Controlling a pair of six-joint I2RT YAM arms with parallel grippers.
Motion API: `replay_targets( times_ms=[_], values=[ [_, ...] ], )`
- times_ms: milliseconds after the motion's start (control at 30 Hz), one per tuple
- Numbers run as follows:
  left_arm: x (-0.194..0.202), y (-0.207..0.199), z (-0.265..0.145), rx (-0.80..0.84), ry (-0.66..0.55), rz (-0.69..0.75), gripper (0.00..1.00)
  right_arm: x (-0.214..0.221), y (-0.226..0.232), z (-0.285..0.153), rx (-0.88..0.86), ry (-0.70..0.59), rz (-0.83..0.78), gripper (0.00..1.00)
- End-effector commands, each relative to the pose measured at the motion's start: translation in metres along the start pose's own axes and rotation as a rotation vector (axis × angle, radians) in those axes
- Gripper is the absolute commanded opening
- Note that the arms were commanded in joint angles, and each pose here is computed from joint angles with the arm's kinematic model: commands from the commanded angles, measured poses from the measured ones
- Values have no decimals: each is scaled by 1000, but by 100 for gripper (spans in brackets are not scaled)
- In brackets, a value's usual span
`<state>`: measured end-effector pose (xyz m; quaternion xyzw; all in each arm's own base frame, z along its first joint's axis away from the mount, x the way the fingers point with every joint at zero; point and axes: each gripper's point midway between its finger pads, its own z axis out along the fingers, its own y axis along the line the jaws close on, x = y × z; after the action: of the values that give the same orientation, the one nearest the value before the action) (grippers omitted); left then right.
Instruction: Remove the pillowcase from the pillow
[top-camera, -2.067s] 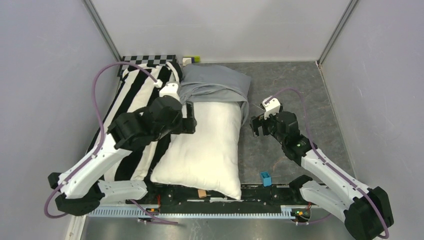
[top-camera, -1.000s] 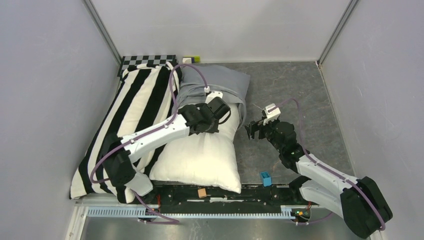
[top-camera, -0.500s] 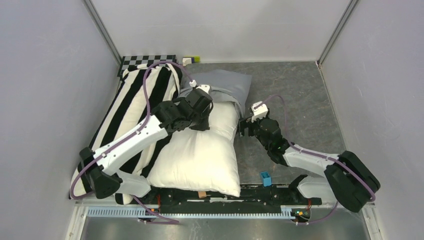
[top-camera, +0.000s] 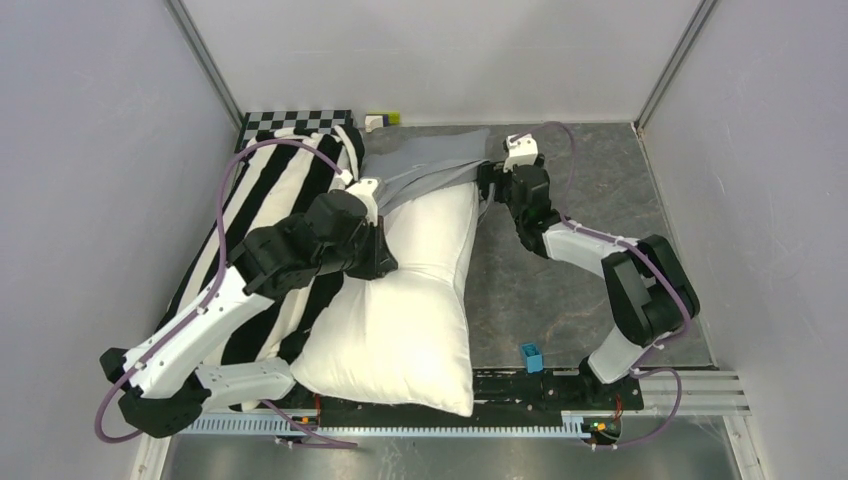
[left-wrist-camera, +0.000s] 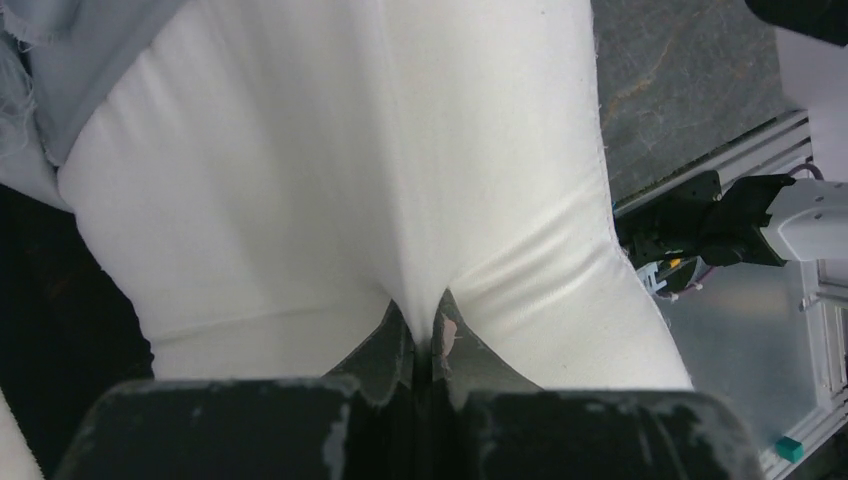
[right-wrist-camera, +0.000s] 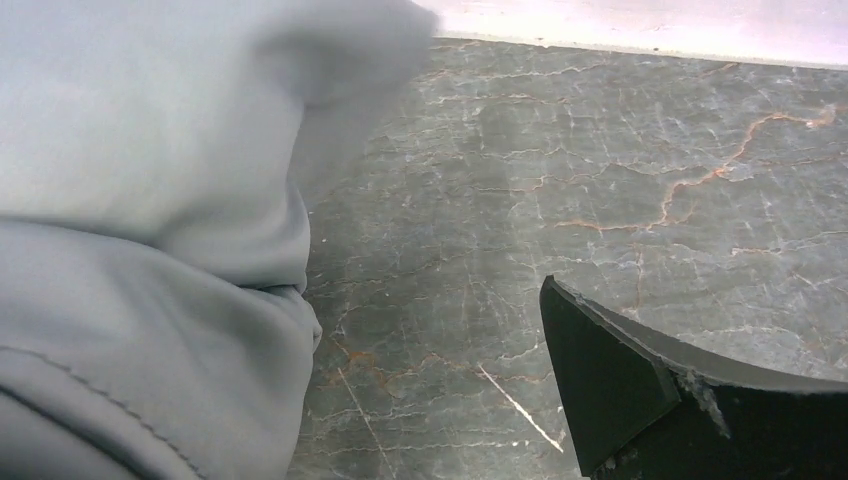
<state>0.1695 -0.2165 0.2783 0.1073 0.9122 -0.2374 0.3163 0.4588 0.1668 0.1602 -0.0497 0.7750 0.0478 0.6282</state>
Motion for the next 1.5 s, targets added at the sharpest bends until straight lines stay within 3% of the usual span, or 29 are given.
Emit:
replay_targets(
  times_ms=[0, 200, 300, 433, 600, 800, 1000, 1233, 1267, 1367, 1467],
  values=[
    [41, -6, -22, 115, 124, 27, 2, -8, -31, 23, 92, 3, 26, 98],
    [50, -10, -9, 139, 162, 29, 2, -8, -34, 30, 38, 29, 33, 98],
    [45, -9, 5, 116, 147, 31, 2, -10, -15, 23, -98, 74, 29, 98],
    [39, -12, 37, 93, 140, 29, 2, -8, 32, -18, -400, 136, 45, 98],
    [19, -18, 64, 67, 90, 23, 2, 31, 51, -78, -594, 329, 25, 98],
    [4, -24, 80, 75, 52, 0, 2, 48, 34, -127, -558, 326, 6, 98],
    [14, -41, 101, 154, 108, -38, 2, 26, 26, -161, -525, 223, 57, 98],
    [-1, -116, 123, 383, 62, -86, 3, -8, 7, -181, -408, 162, 124, 98],
    [-2, -128, 125, 411, 58, -86, 6, -13, 2, -182, -377, 150, 129, 98],
    [-9, -154, 128, 481, 84, -62, 39, -31, -8, -190, -329, 97, 134, 98],
    [-19, -140, 128, 375, 62, 27, 59, -40, -9, -199, -335, 81, 124, 98]
  ],
)
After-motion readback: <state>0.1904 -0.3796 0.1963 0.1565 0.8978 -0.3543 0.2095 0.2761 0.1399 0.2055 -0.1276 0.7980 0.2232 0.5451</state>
